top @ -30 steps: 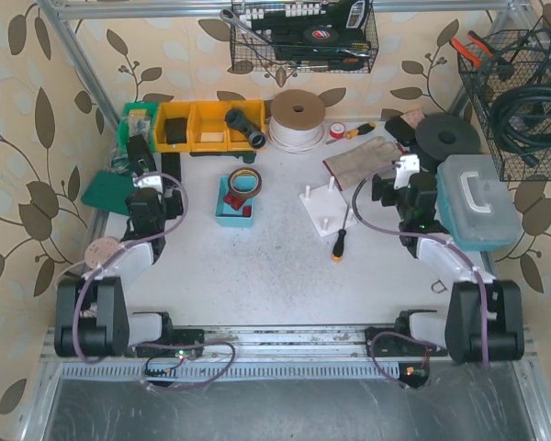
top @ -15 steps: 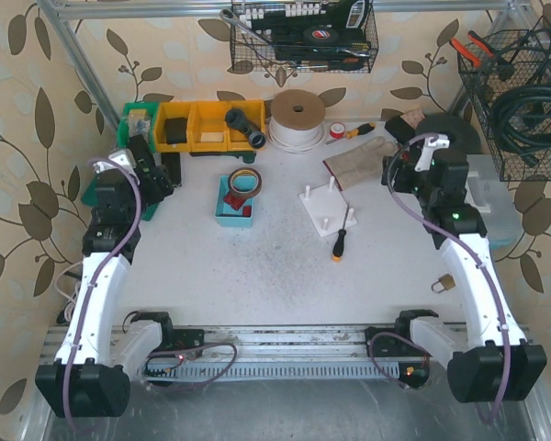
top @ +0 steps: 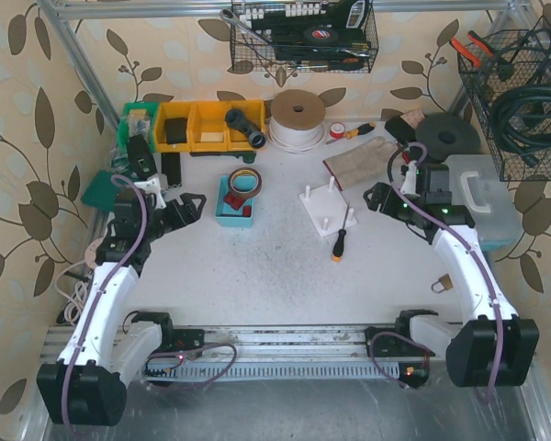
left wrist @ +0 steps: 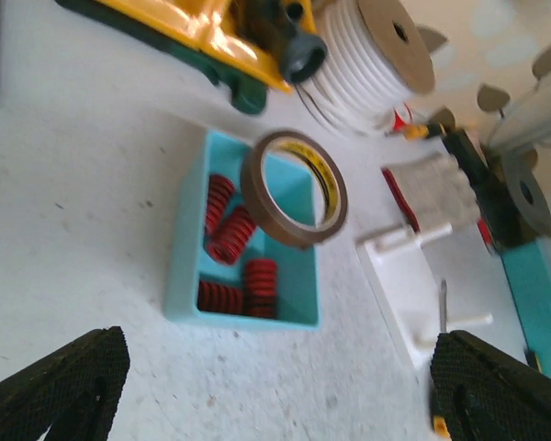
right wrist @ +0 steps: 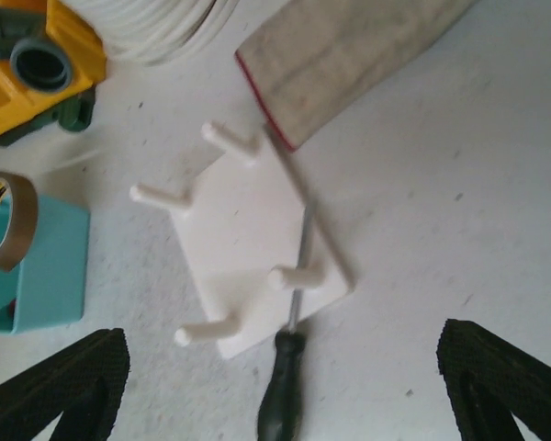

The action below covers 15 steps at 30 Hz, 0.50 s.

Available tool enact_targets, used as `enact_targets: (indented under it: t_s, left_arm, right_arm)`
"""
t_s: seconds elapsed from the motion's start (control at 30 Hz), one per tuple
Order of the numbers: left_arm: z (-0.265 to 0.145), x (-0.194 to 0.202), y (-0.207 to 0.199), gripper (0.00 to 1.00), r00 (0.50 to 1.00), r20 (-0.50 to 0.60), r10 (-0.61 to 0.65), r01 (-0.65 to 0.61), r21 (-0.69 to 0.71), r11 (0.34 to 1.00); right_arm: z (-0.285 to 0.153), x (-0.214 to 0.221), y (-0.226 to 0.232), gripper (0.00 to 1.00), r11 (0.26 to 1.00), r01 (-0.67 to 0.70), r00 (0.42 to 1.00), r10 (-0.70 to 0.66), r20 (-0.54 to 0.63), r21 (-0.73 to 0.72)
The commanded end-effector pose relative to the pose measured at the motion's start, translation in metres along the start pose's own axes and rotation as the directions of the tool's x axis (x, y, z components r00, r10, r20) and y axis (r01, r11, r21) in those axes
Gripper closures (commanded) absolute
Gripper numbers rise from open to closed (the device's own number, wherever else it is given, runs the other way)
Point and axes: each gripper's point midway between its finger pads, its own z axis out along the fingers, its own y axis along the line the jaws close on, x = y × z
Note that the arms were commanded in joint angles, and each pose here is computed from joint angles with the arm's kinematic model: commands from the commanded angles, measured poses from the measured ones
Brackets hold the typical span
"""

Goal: Install the large spring

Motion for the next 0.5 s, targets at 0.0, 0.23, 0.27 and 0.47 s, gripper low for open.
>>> enact_targets:
  t_s: [0.0, 0.23, 0.27, 0.47]
  left_arm:
    - [0.010, 0.022, -0.023, 0.08, 0.998, -0.054, 0.041, -0.036, 0.092, 0.995]
    - [0.034, 0.076, -0.065, 0.09, 0.940, -0.147, 0.307, -0.293, 0.107, 0.950]
    - [0.037, 0.081, -0.070, 0.09, 0.927, -0.160, 0.338, -0.322, 0.116, 0.940]
    - [0.055, 0.100, -0.087, 0.05, 0.875, -0.203, 0.439, -0.410, 0.169, 0.896]
  right_arm:
    - [0.006, 0.041, 0.013, 0.11, 0.999, -0.014, 0.989, 0.007, -0.146, -0.047]
    - [0.007, 0.081, 0.031, 0.25, 0.987, 0.159, 0.978, -0.156, -0.141, 0.011]
    - [0.009, 0.087, 0.033, 0.28, 0.986, 0.167, 0.976, -0.165, -0.142, 0.009]
    - [0.022, 0.109, 0.026, 0.41, 0.966, 0.228, 0.964, -0.207, -0.164, 0.122]
